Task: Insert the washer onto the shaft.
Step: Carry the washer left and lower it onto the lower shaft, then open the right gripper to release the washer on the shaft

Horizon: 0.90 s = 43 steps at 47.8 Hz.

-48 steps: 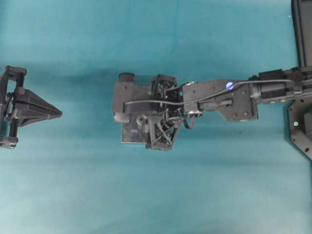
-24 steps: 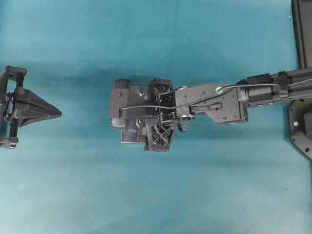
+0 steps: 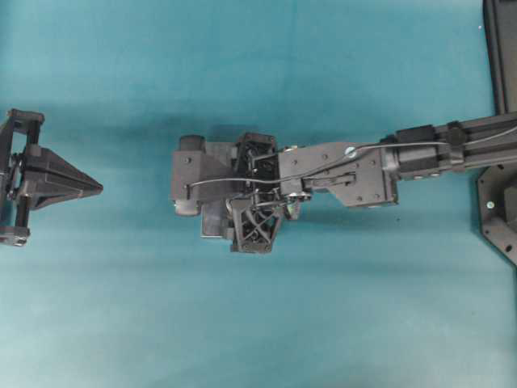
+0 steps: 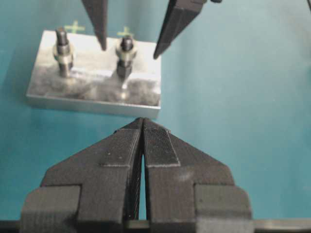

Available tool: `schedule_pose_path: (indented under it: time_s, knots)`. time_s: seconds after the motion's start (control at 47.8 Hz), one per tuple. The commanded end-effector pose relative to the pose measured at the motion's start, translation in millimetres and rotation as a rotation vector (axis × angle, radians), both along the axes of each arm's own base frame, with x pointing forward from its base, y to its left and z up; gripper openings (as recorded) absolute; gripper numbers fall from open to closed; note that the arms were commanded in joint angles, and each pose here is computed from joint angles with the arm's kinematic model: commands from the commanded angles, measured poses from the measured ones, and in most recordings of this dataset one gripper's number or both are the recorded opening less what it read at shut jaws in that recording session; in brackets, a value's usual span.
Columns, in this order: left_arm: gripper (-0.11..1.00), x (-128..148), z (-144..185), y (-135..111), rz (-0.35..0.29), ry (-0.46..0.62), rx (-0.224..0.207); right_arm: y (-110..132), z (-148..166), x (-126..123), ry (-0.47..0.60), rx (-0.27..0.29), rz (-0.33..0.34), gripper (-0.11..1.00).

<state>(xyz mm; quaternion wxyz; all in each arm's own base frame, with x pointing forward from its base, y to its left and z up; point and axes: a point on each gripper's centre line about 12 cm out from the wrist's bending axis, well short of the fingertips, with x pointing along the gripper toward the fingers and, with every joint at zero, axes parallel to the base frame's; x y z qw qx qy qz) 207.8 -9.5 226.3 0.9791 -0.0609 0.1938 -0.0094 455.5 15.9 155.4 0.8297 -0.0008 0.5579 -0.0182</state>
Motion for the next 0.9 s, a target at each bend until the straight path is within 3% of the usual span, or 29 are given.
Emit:
schedule_pose_path:
  time_s: [0.0, 0.272, 0.627, 0.753, 0.878]
  knots:
    - [0.00, 1.9, 3.8, -0.4, -0.002, -0.014, 0.001, 5.6, 17.1, 4.5, -0.039, 0.003, 0.018, 0.79]
    - [0.00, 2.0, 3.8, -0.4, -0.003, -0.014, 0.002, 21.3, 16.7, 2.0, -0.018, 0.023, 0.038, 0.75]
    - [0.00, 1.8, 5.1, -0.4, -0.002, -0.018, -0.001, -33.4, 5.8, 6.7, 0.002, -0.027, -0.043, 0.75]
    - [0.00, 1.9, 6.0, -0.4, -0.002, -0.022, 0.000, -27.7, 9.2, 8.6, 0.001, -0.032, -0.018, 0.73]
    - [0.00, 1.7, 6.3, -0.4, -0.002, -0.023, -0.001, -6.1, 15.2, 7.7, 0.022, -0.020, 0.017, 0.71]
